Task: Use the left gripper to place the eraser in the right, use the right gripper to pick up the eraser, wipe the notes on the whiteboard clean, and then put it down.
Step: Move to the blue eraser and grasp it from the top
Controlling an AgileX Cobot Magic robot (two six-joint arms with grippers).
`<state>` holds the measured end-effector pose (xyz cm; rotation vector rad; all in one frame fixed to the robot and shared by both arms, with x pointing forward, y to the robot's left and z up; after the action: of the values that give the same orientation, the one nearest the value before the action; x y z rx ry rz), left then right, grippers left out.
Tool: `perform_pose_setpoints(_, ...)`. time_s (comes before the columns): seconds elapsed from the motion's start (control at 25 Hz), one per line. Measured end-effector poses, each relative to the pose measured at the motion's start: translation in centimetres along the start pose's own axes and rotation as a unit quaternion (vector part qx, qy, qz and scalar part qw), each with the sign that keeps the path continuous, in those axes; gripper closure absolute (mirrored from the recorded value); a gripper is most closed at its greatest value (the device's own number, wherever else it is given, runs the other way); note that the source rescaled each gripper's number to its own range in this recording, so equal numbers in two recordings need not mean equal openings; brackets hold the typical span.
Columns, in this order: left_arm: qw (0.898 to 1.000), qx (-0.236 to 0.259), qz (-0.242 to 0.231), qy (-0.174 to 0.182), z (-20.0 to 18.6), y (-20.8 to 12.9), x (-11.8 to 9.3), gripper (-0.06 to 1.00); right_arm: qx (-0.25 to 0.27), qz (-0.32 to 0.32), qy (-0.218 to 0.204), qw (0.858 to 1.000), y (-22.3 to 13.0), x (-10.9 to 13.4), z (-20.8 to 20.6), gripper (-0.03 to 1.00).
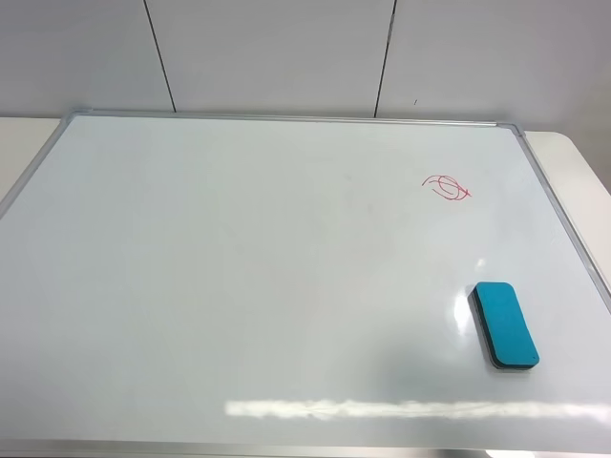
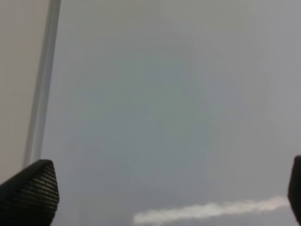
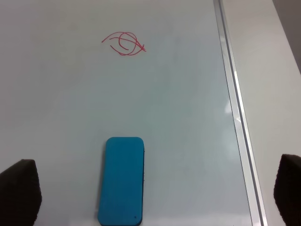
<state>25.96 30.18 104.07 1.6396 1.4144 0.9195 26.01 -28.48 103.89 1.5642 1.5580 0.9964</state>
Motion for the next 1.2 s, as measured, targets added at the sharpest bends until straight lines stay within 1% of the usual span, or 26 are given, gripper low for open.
perform_pose_setpoints(0.12,1.000,0.000,-0.002,0.004,0.00,0.00,0.02,-0.05,0.000,0.000,0.000,1.000,0.00,0.00,0.00,-0.03)
perform_pose_setpoints(0.36,0.999,0.002,-0.021,0.043,-0.04,-0.03,0.19,-0.05,0.000,0.000,0.000,1.000,0.00,0.00,0.00,-0.03)
perform_pose_setpoints(0.44,0.998,0.002,-0.025,0.051,-0.05,-0.04,0.23,-0.05,0.000,0.000,0.000,1.000,0.00,0.00,0.00,-0.03)
perform_pose_setpoints(0.64,0.998,0.002,-0.029,0.058,-0.06,-0.04,0.26,-0.05,0.000,0.000,0.000,1.000,0.00,0.00,0.00,-0.03)
perform_pose_setpoints(1.2,0.998,0.002,-0.029,0.057,-0.06,-0.04,0.26,-0.05,0.000,0.000,0.000,1.000,0.00,0.00,0.00,-0.03)
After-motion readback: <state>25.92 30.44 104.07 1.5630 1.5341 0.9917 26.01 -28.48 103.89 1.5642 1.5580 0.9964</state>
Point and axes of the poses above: a point on each arm's last joint axis where the gripper is mounted, z pointing out along that axis toward the gripper, x along the wrist's bending axis when the last joint is at zero, y = z × x, the point moved 3 cm from there along z, pointing out along that axis toward the gripper, and after that the axes turned 3 degrees about z, right-handed, at the moved point
